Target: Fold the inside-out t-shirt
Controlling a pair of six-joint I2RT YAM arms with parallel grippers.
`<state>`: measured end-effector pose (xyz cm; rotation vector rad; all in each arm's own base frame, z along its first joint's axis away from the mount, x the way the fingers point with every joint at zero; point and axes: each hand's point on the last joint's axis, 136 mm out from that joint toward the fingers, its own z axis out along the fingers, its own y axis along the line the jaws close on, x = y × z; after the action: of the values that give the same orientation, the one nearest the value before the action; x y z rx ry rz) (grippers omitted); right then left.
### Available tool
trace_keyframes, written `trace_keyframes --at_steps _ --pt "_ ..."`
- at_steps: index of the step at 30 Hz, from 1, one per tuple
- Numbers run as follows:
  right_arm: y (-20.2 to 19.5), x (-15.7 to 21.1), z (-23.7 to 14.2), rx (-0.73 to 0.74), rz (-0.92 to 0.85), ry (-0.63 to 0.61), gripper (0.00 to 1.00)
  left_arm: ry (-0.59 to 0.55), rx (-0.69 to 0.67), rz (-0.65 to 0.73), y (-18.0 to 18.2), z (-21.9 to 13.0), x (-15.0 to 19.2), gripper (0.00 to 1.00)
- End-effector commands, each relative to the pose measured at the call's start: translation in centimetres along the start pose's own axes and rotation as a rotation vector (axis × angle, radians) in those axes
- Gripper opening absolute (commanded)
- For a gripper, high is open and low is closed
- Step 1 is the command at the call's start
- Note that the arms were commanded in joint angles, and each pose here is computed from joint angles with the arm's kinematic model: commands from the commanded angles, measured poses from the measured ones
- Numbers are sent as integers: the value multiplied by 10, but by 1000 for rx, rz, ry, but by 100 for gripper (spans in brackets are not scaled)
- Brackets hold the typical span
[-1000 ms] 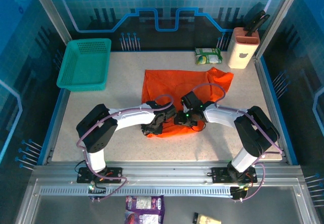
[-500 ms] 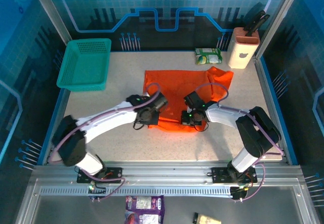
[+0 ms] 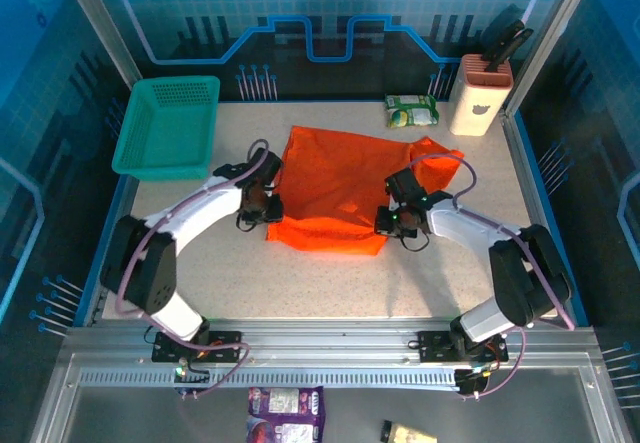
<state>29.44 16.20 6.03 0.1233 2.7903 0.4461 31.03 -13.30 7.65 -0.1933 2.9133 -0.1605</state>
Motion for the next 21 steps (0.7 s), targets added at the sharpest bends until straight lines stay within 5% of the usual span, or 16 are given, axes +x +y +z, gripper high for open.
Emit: trace_keyframes --at_steps 1,6,10,21 --pt "4 -10 -26 0 -21 -42 23 -23 -152 34 28 -13 -6 33" --pt "-6 5 -37 26 -26 -23 41 -27 -214 1 45 -26 3 37" --pt "-18 21 -30 44 -31 4 54 -11 -119 -60 35 -28 20 38" --pt "-7 29 9 -16 -42 107 60 37 -26 -129 -4 4 59 39"
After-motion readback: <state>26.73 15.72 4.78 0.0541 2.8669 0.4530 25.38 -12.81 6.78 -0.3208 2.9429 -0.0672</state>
